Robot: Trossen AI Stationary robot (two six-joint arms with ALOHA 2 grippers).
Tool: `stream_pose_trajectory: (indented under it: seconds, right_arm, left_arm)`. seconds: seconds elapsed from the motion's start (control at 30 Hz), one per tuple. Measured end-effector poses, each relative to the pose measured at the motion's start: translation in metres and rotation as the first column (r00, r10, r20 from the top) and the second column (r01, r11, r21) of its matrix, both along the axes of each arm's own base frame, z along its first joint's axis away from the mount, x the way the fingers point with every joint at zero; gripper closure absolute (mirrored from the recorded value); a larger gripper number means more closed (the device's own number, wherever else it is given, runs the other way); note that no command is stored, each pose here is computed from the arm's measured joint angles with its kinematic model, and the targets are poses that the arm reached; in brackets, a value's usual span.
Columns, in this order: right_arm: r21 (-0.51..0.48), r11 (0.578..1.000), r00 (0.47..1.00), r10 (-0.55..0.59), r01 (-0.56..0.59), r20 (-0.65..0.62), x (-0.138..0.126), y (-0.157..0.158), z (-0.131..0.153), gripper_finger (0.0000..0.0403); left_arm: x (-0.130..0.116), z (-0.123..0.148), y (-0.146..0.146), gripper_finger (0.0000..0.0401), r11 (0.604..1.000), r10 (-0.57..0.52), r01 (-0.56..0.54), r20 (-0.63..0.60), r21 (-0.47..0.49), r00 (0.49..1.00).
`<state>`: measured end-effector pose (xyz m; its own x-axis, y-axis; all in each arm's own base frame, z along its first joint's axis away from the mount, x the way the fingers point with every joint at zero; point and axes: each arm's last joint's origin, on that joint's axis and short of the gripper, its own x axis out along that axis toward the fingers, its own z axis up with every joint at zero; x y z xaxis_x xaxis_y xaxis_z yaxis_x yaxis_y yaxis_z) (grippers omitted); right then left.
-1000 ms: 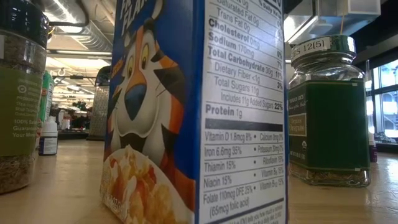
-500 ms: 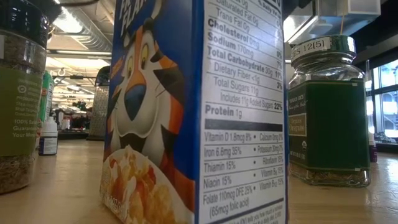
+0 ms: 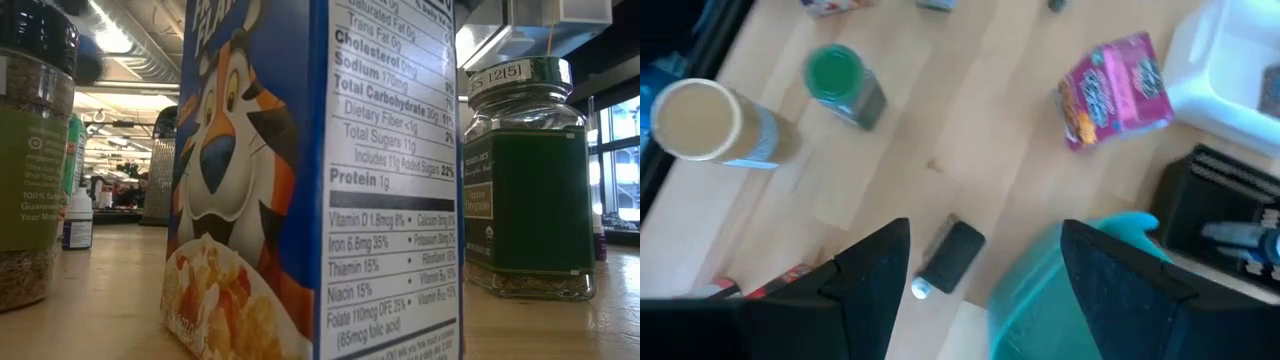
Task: Pick & Place Kitchen Items
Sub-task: Put the large blue food coloring bottle into the black bin
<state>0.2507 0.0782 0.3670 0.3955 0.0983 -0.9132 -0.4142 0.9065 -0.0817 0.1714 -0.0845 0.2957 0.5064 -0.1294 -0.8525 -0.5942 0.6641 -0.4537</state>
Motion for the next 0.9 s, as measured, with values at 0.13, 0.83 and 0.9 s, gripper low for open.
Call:
stream_pose_trajectory:
  seconds: [0.13, 0.83, 0.9]
  right_arm:
    - [0.02, 1.0, 1.0, 0.022, -0.022, 0.016, -0.003, 0.014, 0.001, 0.0139]
    - [0.121, 0.987, 0.98, -0.128, 0.11, 0.155, -0.021, 0.097, -0.049, 0.0139]
    - [0.105, 0.988, 0.975, -0.128, 0.11, 0.182, -0.023, 0.101, -0.052, 0.0139]
  left_arm:
    - [0.011, 0.0, 0.011, 0.0261, 0.994, -0.079, 0.076, 0.044, 0.082, 0.996]
    - [0.056, 0.057, 0.134, 0.026, 0.737, -0.347, 0.233, 0.059, 0.635, 0.936]
    - [0.065, 0.064, 0.147, 0.026, 0.712, -0.349, 0.253, 0.019, 0.655, 0.937]
